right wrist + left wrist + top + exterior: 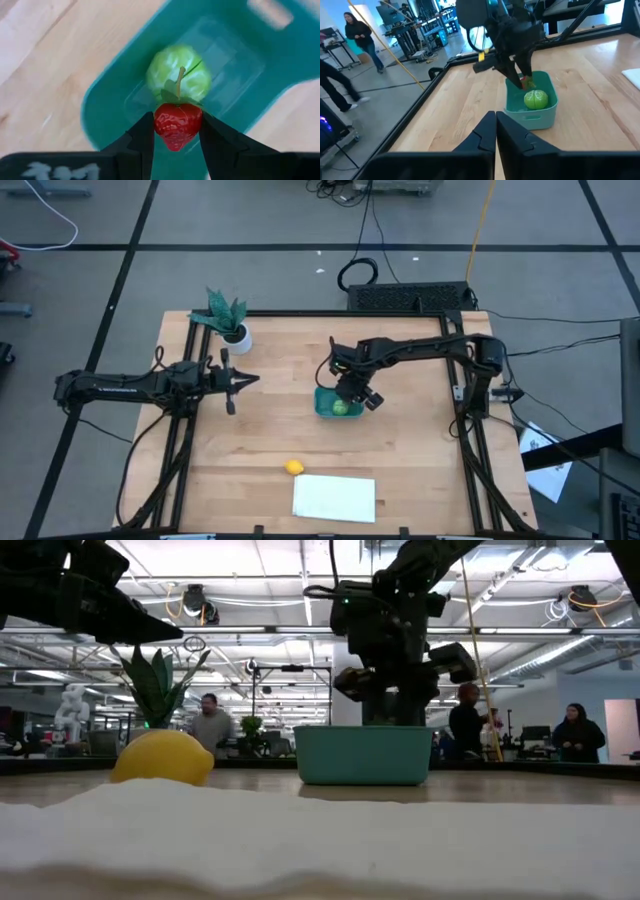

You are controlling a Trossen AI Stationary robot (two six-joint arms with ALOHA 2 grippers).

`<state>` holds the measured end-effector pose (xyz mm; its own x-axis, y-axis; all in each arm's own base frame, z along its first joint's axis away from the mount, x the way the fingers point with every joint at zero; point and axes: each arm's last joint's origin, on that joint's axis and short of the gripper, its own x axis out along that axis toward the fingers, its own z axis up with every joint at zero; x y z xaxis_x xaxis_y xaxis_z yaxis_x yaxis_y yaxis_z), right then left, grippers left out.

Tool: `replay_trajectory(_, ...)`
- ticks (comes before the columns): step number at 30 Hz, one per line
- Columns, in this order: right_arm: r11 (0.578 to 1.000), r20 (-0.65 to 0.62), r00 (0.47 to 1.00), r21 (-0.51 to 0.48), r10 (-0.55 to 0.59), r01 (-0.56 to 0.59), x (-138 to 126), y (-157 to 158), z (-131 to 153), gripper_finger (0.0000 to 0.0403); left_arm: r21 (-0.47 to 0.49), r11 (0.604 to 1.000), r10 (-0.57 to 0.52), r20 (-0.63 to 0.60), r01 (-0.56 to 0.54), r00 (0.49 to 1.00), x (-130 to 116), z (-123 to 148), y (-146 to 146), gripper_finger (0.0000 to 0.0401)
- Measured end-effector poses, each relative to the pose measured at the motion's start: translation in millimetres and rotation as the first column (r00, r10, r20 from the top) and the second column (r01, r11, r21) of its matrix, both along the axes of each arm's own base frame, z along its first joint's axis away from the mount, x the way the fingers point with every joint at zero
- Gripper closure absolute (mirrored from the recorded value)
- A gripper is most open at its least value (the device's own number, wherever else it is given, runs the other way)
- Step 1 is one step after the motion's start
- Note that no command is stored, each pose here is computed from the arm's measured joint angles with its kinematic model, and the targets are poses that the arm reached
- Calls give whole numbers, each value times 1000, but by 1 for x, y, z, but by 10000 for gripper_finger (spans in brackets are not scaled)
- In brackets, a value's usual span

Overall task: Pick and placing Produce into tupperware
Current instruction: Put the red strawberry into the blue bin

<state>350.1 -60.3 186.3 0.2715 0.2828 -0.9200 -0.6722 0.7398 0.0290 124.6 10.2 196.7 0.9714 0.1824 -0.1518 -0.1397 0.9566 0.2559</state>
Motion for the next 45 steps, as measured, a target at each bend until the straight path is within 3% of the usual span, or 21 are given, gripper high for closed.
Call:
replay_trajectory(10,999,-75,996,25,-45,47,4,-2,-21,284,0,1000,0,0,0,1000,0,0,0,386)
replay_trajectory(17,997,-88,994,31,-65,68,3,-3,-21,284,-1,1000,0,0,0,1000,0,0,0,374)
replay_trajectory(28,996,-104,992,35,-76,80,2,-2,-22,280,-3,1000,0,1,0,1000,0,0,0,399)
replay_trajectory(38,994,-96,991,37,-94,98,4,-3,-21,272,-7,1000,1,1,-1,1000,0,0,0,374)
replay_trajectory(45,994,-102,990,36,-99,103,3,-2,-21,271,-8,1000,1,1,-1,1000,0,0,0,381)
